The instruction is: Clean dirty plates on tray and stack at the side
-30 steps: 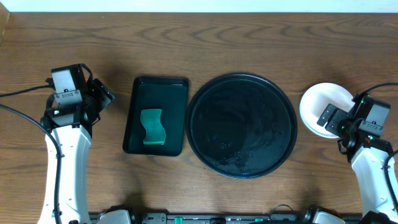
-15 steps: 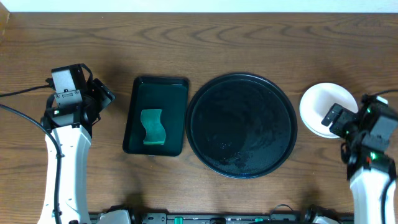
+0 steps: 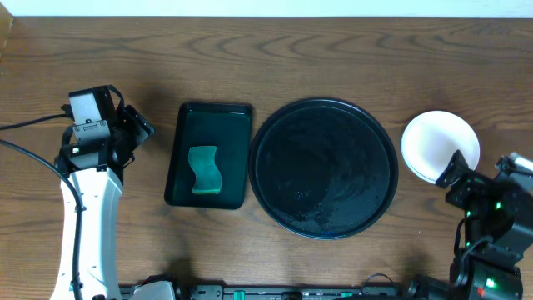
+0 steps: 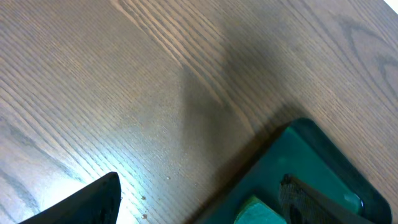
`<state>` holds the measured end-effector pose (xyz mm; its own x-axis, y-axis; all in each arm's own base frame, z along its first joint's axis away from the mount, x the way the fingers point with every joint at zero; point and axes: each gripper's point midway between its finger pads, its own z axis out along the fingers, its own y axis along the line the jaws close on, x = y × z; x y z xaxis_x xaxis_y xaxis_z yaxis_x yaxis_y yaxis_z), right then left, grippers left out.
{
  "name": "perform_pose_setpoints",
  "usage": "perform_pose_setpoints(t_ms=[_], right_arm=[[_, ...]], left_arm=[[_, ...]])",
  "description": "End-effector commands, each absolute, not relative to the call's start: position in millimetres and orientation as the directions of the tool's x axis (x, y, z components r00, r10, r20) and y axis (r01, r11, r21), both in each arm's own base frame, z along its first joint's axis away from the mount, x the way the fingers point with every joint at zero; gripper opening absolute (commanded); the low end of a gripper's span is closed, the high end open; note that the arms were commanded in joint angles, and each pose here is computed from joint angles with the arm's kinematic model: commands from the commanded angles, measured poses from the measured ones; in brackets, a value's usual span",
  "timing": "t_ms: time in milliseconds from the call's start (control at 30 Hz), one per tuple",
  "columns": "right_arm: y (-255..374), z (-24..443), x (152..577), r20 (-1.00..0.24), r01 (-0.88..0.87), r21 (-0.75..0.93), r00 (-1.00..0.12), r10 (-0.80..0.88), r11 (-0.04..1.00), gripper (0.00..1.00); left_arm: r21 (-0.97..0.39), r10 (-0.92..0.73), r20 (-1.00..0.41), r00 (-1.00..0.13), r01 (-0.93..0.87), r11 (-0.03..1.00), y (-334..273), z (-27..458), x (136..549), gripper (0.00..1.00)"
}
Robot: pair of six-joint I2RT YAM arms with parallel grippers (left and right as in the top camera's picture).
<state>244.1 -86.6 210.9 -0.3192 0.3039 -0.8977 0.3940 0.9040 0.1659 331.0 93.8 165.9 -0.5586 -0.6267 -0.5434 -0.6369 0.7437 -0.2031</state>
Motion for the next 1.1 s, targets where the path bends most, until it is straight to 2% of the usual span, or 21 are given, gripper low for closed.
perform_pose_setpoints(t_ms=[0, 233, 367, 433, 600, 767, 900, 1067], right_arm=[[-76.0, 211.2, 235.5, -0.902, 0.362, 0.16, -0.325, 0.285, 0.919, 0.99], [-44.4, 192.6, 209.9, -0.869, 0.278, 0.151, -0.421, 0.261, 0.949, 0.99], [-44.2, 208.3, 205.7, -0.913, 0.269, 0.103, -0.357, 0.199, 0.958, 0.99], [-39.2, 221.5, 206.4, -0.937, 0.238, 0.112, -0.297, 0.182, 0.965, 0.99], [-26.3, 276.5, 212.1, -0.99, 0.13, 0.14, -0.014, 0.143, 0.982, 0.99], [-14.8, 314.8, 208.2, -0.967, 0.033, 0.128, 0.226, 0.118, 0.991, 0.99], [-9.2, 324.1, 205.6, -0.934, -0.014, 0.127, 0.336, 0.124, 0.992, 0.99], [-8.7, 317.1, 210.6, -0.917, -0.035, 0.15, 0.37, 0.152, 0.988, 0.99]], left_arm=[[-0.2, -0.626, -0.556, -0.546, -0.643, 0.739, 97.5, 171.8, 332.4, 0.81], [-0.2, -0.626, -0.557, -0.546, -0.643, 0.739, 97.5, 171.8, 332.4, 0.81], [-0.2, -0.626, -0.556, -0.546, -0.643, 0.739, 97.5, 171.8, 332.4, 0.81], [-0.2, -0.626, -0.557, -0.546, -0.643, 0.739, 97.5, 171.8, 332.4, 0.81], [-0.2, -0.626, -0.557, -0.546, -0.643, 0.739, 97.5, 171.8, 332.4, 0.81], [-0.2, -0.626, -0.557, -0.546, -0.643, 0.739, 97.5, 171.8, 332.4, 0.81], [-0.2, -0.626, -0.556, -0.546, -0.643, 0.739, 97.5, 171.8, 332.4, 0.81], [-0.2, -0.626, -0.556, -0.546, -0.643, 0.739, 97.5, 171.8, 332.4, 0.81]])
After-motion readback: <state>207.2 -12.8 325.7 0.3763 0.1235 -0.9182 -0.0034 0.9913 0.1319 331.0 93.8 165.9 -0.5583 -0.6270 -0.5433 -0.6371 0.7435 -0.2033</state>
